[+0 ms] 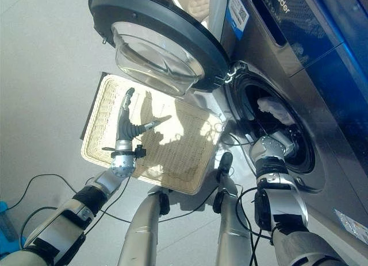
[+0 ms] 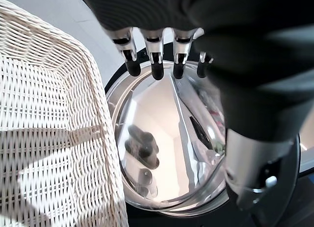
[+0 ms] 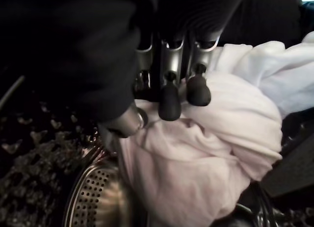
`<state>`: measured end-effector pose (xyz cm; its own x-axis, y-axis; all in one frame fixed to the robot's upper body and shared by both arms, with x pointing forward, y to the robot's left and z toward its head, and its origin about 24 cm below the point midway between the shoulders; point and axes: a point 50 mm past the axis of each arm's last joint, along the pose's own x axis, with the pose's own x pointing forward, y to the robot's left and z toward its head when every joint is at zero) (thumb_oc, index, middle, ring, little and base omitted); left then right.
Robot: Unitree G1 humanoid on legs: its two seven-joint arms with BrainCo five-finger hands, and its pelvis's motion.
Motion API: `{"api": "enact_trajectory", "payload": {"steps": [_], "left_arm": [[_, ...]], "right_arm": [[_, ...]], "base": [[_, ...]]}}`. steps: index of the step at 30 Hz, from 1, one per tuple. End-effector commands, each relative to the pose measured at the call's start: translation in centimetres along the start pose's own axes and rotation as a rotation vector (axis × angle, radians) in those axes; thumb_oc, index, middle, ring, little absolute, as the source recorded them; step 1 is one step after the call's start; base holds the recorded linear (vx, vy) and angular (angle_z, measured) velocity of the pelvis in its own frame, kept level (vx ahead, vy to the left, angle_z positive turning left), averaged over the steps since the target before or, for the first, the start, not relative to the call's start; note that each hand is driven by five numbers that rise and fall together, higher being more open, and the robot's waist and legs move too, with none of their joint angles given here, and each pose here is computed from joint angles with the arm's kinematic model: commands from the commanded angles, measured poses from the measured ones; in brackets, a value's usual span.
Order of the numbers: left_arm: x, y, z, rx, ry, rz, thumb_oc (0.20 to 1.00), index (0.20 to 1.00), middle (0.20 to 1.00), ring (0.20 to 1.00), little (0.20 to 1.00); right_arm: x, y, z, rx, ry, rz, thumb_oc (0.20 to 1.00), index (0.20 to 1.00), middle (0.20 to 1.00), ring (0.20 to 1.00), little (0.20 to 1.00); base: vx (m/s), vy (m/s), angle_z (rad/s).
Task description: Put the clothes into the washing machine.
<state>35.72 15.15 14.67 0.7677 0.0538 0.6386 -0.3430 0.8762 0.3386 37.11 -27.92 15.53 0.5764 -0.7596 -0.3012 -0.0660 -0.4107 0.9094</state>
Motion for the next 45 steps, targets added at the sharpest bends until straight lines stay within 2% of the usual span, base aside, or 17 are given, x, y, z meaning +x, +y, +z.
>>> {"api": "enact_trajectory", "payload": {"steps": [1, 6, 12, 15, 16, 18, 22, 23, 26, 27, 29, 31, 32, 36, 39, 42, 45], "left_arm": [[0.9, -0.6, 1.7, -0.078, -0.05, 0.031, 1.0, 1.0, 1.0, 1.0, 1.0], [1.1, -0.9, 2.0, -0.084, -0.052, 0.032, 1.0, 1.0, 1.0, 1.0, 1.0], [1.5, -1.2, 2.1, -0.095, -0.044, 0.029, 1.0, 1.0, 1.0, 1.0, 1.0], [1.7, -1.2, 2.2, -0.097, -0.048, 0.023, 1.0, 1.0, 1.0, 1.0, 1.0], [1.7, -1.2, 2.2, -0.097, -0.048, 0.023, 1.0, 1.0, 1.0, 1.0, 1.0], [1.7, -1.4, 2.2, -0.1, -0.048, 0.019, 1.0, 1.0, 1.0, 1.0, 1.0], [1.5, -1.5, 2.1, -0.103, -0.043, 0.011, 1.0, 1.0, 1.0, 1.0, 1.0], [1.4, -1.5, 2.2, -0.106, -0.045, 0.008, 1.0, 1.0, 1.0, 1.0, 1.0], [1.4, -1.5, 2.2, -0.107, -0.046, 0.007, 1.0, 1.0, 1.0, 1.0, 1.0], [1.2, -1.5, 2.2, -0.113, -0.049, 0.004, 1.0, 1.0, 1.0, 1.0, 1.0], [1.0, -1.7, 2.3, -0.12, -0.047, 0.013, 1.0, 1.0, 1.0, 1.0, 1.0], [0.8, -1.7, 2.2, -0.129, -0.044, 0.022, 1.0, 1.0, 1.0, 1.0, 1.0], [0.3, -1.8, 1.9, -0.127, -0.041, 0.029, 1.0, 1.0, 1.0, 1.0, 1.0], [-0.3, -2.2, 1.7, -0.115, -0.034, 0.03, 1.0, 1.0, 1.0, 1.0, 1.0], [-1.0, -2.9, 1.0, -0.104, -0.002, 0.024, 1.0, 1.0, 1.0, 1.0, 1.0], [-1.6, -3.1, 0.3, -0.086, 0.033, 0.006, 1.0, 1.0, 1.0, 1.0, 1.0], [-1.9, -3.2, 0.0, -0.081, 0.043, -0.003, 1.0, 1.0, 1.0, 1.0, 1.0]], "right_arm": [[2.3, 4.1, 3.7, -0.038, -0.097, 0.111, 1.0, 1.0, 1.0, 1.0, 1.0], [2.8, 3.4, 3.3, -0.144, -0.039, 0.112, 1.0, 1.0, 1.0, 1.0, 1.0], [2.9, 2.7, 2.2, -0.641, -0.016, 0.009, 1.0, 1.0, 1.0, 1.0, 1.0], [3.1, 2.5, 2.1, -0.869, -0.023, -0.007, 1.0, 1.0, 1.0, 1.0, 1.0], [3.1, 2.5, 2.1, -0.869, -0.023, -0.007, 1.0, 1.0, 1.0, 1.0, 1.0], [3.1, 2.5, 2.0, -1.07, -0.046, -0.019, 1.0, 1.0, 1.0, 1.0, 1.0], [3.2, 2.1, 2.0, -1.285, -0.062, -0.033, 1.0, 1.0, 1.0, 1.0, 1.0], [3.2, 2.1, 2.0, -1.416, -0.087, -0.005, 1.0, 1.0, 1.0, 1.0, 1.0], [3.2, 2.1, 1.8, -1.478, -0.097, 0.014, 1.0, 1.0, 1.0, 1.0, 1.0], [2.9, 1.9, 1.4, -1.68, -0.145, 0.089, 1.0, 1.0, 1.0, 1.0, 1.0], [2.4, 1.9, 0.5, -1.879, -0.228, 0.215, 1.0, 1.0, 1.0, 1.0, 1.0], [1.8, 1.7, -0.3, -1.979, -0.282, 0.308, 1.0, 1.0, 1.0, 1.0, 1.0], [0.8, 0.6, -1.2, -2.14, -0.401, 0.469, 1.0, 1.0, 1.0, 1.0, 1.0], [-0.7, -1.0, -2.1, -2.271, -0.59, 0.654, 1.0, 1.0, 1.0, 1.0, 1.0], [-2.2, -3.0, -2.9, -2.409, -0.785, 0.912, 1.0, 1.0, 1.0, 1.0, 1.0], [-2.5, -4.9, -2.8, -2.52, -0.744, 1.064, 1.0, 1.0, 1.0, 1.0, 1.0], [-2.5, -5.6, -2.7, -2.559, -0.702, 1.108, 1.0, 1.0, 1.0, 1.0, 1.0]], "base": [[0.0, 0.0, 0.0], [0.0, 0.0, 0.0], [0.0, 0.0, 0.0], [0.0, 0.0, 0.0], [0.0, 0.0, 0.0], [0.0, 0.0, 0.0], [0.0, 0.0, 0.0], [0.0, 0.0, 0.0], [0.0, 0.0, 0.01], [0.01, 0.0, 0.04], [0.0, 0.0, 0.0], [0.0, 0.018, 0.01], [-0.01, 0.033, 0.02], [-0.01, 0.013, 0.01], [-0.01, -0.001, 0.02], [-0.01, -0.013, 0.03], [0.0, 0.0, 0.0]]}}
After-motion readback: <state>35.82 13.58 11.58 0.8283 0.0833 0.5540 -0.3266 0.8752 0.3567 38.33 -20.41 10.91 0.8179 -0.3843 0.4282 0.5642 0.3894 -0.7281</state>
